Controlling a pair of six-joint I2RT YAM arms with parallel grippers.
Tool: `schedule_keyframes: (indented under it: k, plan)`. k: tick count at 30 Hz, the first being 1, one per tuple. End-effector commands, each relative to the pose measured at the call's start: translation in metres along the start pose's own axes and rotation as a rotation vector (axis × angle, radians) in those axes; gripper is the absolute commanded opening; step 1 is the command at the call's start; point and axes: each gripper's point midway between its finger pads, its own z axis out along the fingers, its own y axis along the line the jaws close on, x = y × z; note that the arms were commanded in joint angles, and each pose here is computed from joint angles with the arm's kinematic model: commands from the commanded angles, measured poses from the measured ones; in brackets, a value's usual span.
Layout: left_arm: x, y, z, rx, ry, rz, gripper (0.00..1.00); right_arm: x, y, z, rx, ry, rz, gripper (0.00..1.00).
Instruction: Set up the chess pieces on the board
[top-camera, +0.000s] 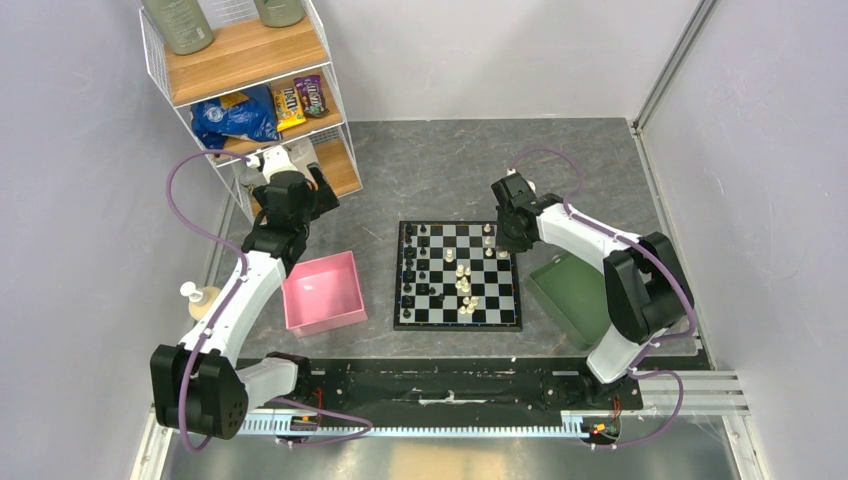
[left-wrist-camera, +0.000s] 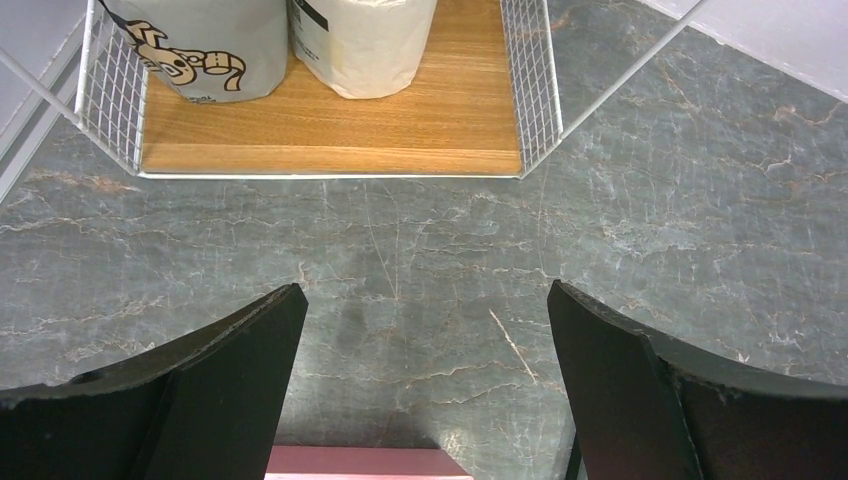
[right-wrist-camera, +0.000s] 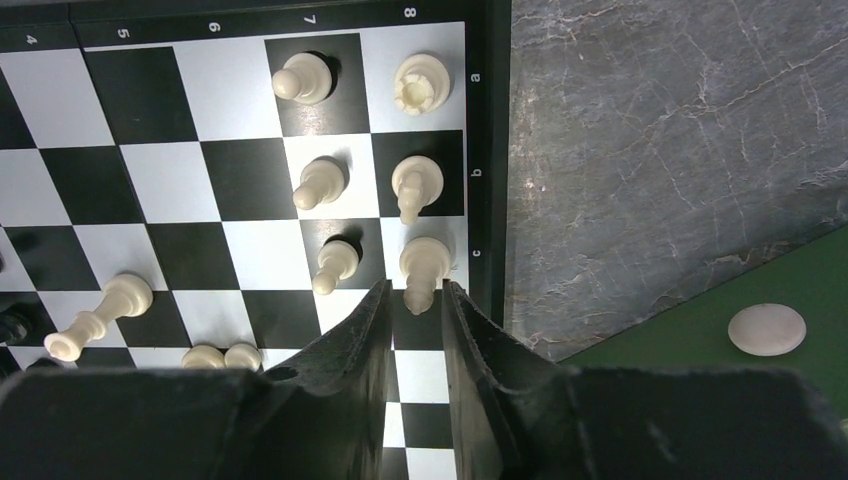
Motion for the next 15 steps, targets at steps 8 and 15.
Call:
schedule_keyframes:
  k: [8,15]
  plan:
    - [-0.013,-0.006,0.001,0.02,-0.042,-0.033,1.0,-0.027,0.002,-0.048,-0.049,-0.108,0.008,0.38]
    - [-0.012,-0.008,0.001,0.028,-0.038,-0.039,1.0,-0.023,0.023,-0.067,-0.144,-0.114,0.004,0.43]
